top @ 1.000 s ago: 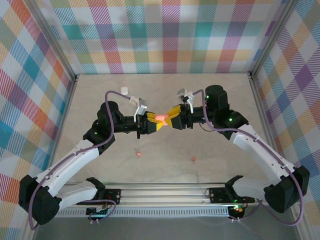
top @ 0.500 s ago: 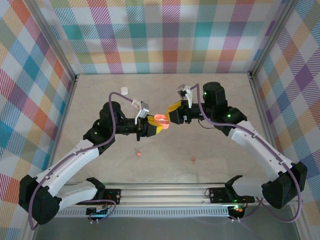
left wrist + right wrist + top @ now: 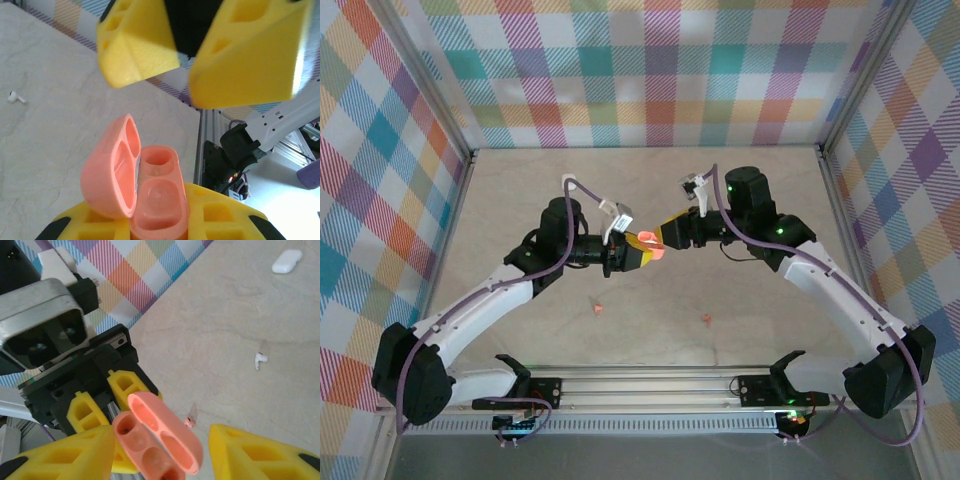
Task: Insert wireless bluetooth earbuds into charging case
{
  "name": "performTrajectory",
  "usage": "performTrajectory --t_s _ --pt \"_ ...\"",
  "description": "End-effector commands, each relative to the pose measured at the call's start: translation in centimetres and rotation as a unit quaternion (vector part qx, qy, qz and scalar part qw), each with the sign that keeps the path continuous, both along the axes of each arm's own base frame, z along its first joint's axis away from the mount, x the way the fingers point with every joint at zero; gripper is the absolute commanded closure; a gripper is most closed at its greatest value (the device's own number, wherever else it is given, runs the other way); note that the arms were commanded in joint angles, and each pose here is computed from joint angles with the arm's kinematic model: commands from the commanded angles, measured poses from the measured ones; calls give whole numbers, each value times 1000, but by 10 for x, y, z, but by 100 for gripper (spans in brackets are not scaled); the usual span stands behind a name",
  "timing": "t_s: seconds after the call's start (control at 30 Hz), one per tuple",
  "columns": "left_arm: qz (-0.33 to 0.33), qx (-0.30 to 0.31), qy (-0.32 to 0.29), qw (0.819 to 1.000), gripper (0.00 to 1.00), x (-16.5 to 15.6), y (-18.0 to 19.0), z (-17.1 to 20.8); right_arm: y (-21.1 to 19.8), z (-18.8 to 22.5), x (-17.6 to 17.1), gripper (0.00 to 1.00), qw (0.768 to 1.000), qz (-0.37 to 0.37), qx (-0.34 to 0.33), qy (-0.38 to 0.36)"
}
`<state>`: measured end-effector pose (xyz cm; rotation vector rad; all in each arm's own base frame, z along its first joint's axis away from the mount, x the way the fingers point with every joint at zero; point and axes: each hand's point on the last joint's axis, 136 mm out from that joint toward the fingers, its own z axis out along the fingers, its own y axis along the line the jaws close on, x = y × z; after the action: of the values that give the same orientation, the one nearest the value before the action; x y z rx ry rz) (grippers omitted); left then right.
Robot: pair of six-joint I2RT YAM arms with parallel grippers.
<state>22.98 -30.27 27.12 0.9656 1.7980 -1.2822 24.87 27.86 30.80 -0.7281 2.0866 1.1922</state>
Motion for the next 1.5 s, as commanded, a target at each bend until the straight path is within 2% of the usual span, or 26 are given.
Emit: performTrajectory --t_s 0.0,0.17,0.27,0.4,0.53,0.87,0.97,1.1,1.3,1.47 --pt "22 -6 -1 1000 100 13 2 11 -11 13 -4 47 999 -30 -6 21" --pt "46 -2 17 999 100 23 11 -4 -37 -6 -8 44 988 -91 -57 112" --pt "53 -2 21 998 100 25 14 -12 -52 -24 -16 45 980 -111 -90 141" --pt "59 -1 26 998 100 24 17 -17 -77 -62 -25 54 962 -159 -141 172" --pt "64 0 28 998 100 20 22 -21 -103 -113 -38 62 928 -216 -200 229" --pt "60 1 20 998 100 2 32 -24 -111 -220 -76 66 870 -197 -268 364" --pt "62 2 17 998 100 0 34 -25 -115 -240 -83 71 856 -197 -289 381" --pt "63 1 14 998 100 -1 35 -24 -118 -256 -87 72 839 -203 -325 386" --pt "65 2 14 998 100 0 36 -25 -125 -262 -82 65 827 -220 -385 345" --pt "65 4 15 998 100 0 36 -26 -121 -265 -77 62 826 -212 -419 312"
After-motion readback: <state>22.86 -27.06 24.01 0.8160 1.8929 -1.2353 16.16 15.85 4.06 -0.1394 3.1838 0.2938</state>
